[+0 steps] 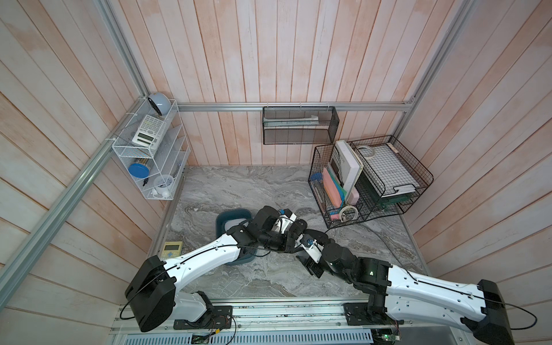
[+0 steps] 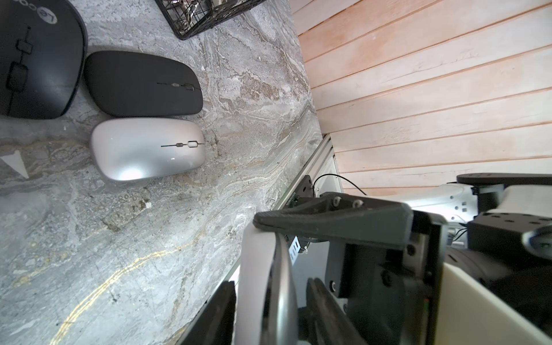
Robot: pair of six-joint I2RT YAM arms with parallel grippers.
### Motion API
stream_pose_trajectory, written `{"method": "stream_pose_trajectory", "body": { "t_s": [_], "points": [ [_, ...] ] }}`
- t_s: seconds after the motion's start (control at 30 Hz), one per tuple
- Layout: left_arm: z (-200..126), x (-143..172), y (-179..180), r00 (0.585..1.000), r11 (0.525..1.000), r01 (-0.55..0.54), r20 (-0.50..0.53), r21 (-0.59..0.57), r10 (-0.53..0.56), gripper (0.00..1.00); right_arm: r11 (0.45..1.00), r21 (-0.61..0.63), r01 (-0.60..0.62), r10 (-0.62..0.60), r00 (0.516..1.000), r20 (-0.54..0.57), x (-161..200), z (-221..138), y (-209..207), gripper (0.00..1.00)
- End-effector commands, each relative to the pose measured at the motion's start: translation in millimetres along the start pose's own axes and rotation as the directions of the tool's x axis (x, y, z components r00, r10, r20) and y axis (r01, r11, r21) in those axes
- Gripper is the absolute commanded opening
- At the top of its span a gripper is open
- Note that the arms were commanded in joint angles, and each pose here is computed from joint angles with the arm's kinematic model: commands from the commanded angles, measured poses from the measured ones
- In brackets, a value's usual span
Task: Put the mouse in the storage box
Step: Pick up the mouse from the center of the board, then place the mouse in the storage box.
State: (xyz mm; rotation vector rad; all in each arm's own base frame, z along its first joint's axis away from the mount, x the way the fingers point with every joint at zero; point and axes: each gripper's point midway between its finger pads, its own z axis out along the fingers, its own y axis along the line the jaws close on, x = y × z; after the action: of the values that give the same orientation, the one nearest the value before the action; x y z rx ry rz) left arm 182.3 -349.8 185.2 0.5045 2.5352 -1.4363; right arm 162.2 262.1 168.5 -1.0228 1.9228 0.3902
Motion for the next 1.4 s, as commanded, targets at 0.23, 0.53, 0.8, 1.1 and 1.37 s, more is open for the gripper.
{"method": "stream_pose_trajectory", "body": {
  "t_s": [0.23, 0.53, 0.8, 1.1, 1.37],
  "points": [
    [1.2, -11.7, -13.5, 0.999, 0.999, -0.038, 0.035, 0.020, 0.037, 0.16, 1.000, -0.001, -0.006, 0.006, 0.999, 0.035, -10.5, -0.7, -0.6, 0.59],
    [-3.1, -15.8, -12.9, 0.997, 0.999, -0.044, 0.060, -0.001, 0.044, 0.00, 0.998, 0.052, -0.032, 0.030, 0.999, 0.043, -10.0, -1.6, -10.2, 0.97],
    [-18.1, -22.7, -4.8, 0.995, 0.999, -0.032, 0.095, -0.022, 0.034, 0.00, 0.997, 0.059, -0.039, 0.036, 0.998, 0.054, -9.2, -1.9, -11.6, 0.98],
    [-64.4, -39.8, 26.3, 0.976, 0.996, 0.046, 0.214, -0.075, -0.029, 0.00, 0.998, 0.055, -0.038, 0.036, 0.998, 0.044, -8.4, -0.7, -10.5, 0.98],
    [-104.1, -44.8, 54.3, 0.949, 0.982, 0.119, 0.307, -0.149, -0.068, 0.00, 0.998, 0.049, -0.033, 0.031, 0.999, 0.040, -8.1, 1.5, -8.7, 0.98]
  ]
}}
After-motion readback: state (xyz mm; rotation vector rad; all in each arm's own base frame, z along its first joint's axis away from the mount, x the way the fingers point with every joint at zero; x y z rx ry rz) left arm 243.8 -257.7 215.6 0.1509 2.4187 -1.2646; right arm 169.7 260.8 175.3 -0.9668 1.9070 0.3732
